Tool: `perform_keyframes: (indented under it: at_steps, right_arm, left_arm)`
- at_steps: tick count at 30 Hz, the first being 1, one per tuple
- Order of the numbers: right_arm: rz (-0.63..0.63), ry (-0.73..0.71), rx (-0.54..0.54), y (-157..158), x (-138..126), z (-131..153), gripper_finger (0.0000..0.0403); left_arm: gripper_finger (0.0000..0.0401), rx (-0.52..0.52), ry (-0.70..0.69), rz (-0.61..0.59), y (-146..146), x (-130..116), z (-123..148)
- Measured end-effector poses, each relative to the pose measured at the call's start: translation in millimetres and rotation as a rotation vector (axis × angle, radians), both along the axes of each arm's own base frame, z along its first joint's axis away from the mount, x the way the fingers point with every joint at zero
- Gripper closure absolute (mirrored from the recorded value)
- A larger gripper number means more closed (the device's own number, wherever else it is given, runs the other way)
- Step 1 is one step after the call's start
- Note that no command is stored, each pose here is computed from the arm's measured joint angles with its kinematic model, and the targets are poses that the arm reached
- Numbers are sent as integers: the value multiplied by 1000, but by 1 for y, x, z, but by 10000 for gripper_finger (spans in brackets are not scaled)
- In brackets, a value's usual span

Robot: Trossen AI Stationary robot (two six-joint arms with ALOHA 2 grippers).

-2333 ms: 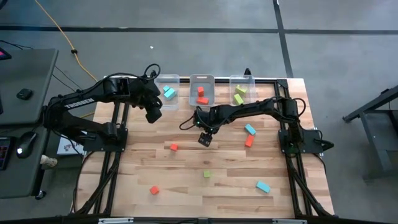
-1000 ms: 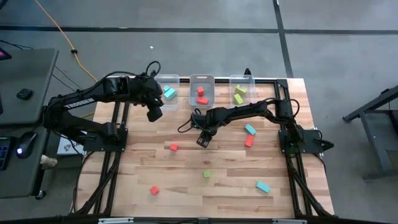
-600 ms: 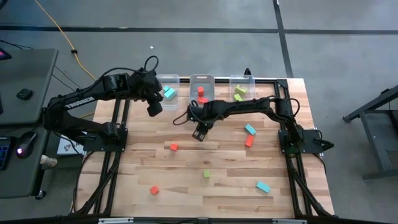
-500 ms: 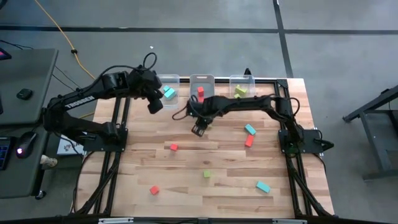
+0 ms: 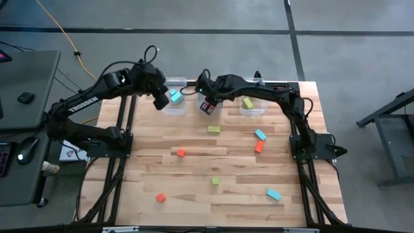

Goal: Sort & place blocks by color
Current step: Put the small rectangular block into the right transparent bin

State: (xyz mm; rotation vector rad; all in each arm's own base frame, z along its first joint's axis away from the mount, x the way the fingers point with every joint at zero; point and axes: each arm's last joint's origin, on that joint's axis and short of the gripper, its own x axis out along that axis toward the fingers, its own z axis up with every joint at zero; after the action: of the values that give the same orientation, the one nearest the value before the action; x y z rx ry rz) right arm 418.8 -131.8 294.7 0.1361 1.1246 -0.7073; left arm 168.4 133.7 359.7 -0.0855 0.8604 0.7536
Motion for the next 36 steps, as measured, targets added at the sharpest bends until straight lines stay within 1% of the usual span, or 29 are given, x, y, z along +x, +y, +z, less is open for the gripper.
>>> perform_keyframes:
  at_steps: [6,11,17,25,28,31,36]
  right_arm:
    - [-119,133,-96,-26,-20,-1,297]
    - [-263,227,-133,-50,-41,-2,297]
    - [-362,282,-147,-74,-59,-2,297]
    - [-416,350,-111,-96,-79,-3,297]
    - [-404,386,-74,-100,-86,-4,297]
    - [-386,399,-61,-103,-88,-4,297]
    - [-358,375,54,-109,-93,-6,297]
  left_arm:
    - [256,-2,-1,15,3,-2,0]
    - [256,-8,4,16,4,-1,-2]
    - [256,-28,29,15,9,5,-8]
    - [256,-58,70,19,16,14,-18]
    - [256,-63,76,20,18,16,-20]
    - [256,-68,72,30,18,16,-21]
    - [256,-69,69,53,22,13,-21]
